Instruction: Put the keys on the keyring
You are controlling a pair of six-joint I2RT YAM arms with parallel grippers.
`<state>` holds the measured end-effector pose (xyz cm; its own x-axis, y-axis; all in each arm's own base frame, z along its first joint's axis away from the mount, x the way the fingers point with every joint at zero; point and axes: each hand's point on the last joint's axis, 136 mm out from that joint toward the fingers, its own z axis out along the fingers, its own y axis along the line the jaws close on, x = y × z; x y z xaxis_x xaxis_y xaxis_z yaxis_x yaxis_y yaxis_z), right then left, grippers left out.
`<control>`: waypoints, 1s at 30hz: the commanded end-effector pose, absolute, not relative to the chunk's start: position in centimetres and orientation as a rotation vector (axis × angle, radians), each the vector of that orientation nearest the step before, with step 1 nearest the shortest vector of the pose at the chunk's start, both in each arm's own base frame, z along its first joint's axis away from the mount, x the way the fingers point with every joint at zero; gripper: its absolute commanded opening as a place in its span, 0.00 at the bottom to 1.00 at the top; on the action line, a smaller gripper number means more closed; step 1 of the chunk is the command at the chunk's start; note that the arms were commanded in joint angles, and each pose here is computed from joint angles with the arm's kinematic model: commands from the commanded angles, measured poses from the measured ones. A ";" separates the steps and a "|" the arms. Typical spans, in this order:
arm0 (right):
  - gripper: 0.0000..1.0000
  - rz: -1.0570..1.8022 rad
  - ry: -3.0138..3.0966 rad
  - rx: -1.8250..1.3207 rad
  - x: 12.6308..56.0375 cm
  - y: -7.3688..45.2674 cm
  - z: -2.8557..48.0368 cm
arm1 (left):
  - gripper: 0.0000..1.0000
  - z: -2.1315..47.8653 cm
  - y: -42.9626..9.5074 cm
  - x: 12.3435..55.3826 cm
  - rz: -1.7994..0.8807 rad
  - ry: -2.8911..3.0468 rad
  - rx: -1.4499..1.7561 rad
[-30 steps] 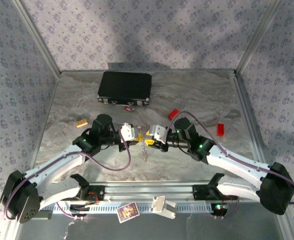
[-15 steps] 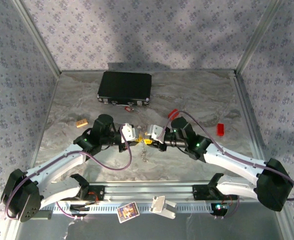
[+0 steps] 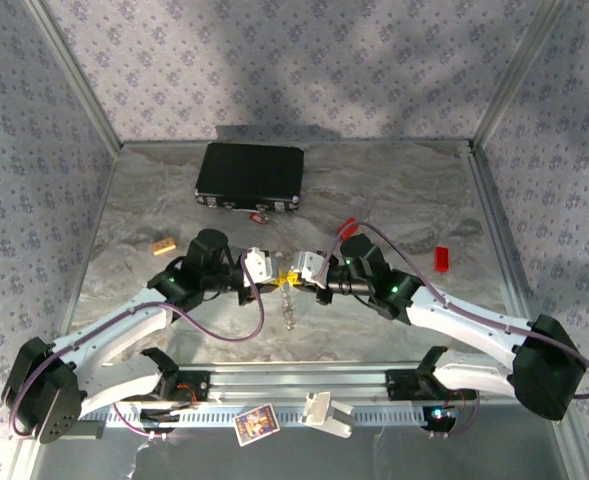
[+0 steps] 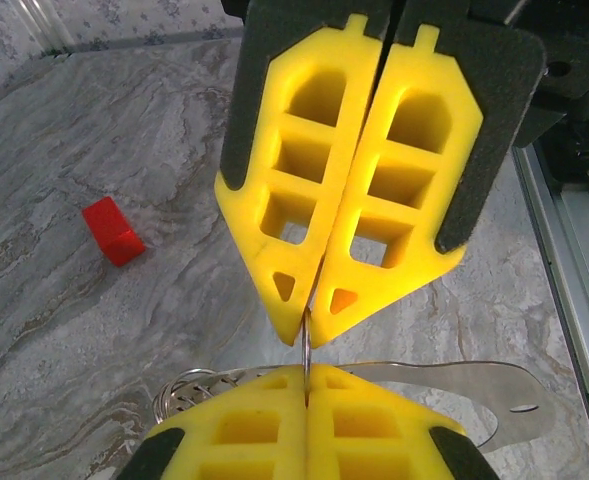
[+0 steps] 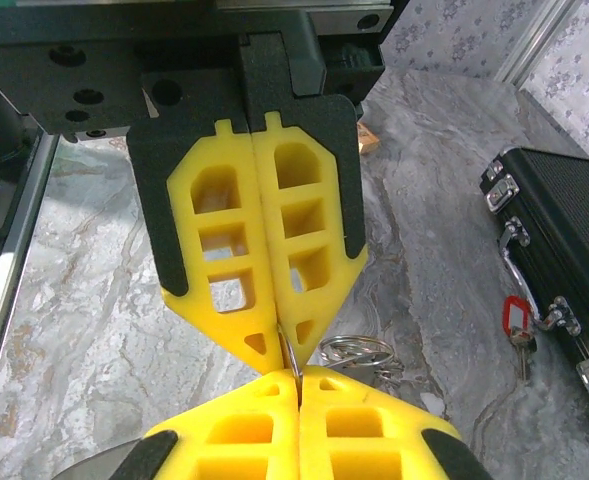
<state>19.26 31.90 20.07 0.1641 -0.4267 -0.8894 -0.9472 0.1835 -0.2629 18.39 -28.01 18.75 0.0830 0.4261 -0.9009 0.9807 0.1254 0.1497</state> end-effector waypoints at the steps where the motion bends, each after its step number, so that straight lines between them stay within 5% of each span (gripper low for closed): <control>1: 0.00 0.651 1.400 -1.412 19.4 32.5 21.4 | 0.00 22.0 -28.9 18.0 -0.802 1.379 1.445; 10: 0.00 0.715 1.370 -1.416 18.7 32.9 21.8 | 0.10 21.8 -29.2 18.2 -0.814 1.396 1.437; 20: 0.00 0.716 1.383 -1.401 18.8 32.8 21.7 | 0.00 22.1 -29.3 18.1 -0.808 1.385 1.441; 21: 0.03 0.702 1.393 -1.385 19.1 32.5 21.7 | 0.00 22.1 -29.2 18.2 -0.803 1.385 1.441; 24: 0.31 0.674 1.440 -1.277 20.4 30.9 22.2 | 0.00 22.3 -29.1 18.5 -0.786 1.391 1.423; 30: 0.44 0.522 1.719 -0.832 24.8 24.0 21.4 | 0.00 22.2 -29.0 19.3 -0.749 1.432 1.370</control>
<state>22.57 27.09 21.85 0.0018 -0.3318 -0.9433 -0.8789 0.4495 -0.1598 18.62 -28.37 19.34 0.0736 0.4189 -0.9050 0.9782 0.1465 0.1473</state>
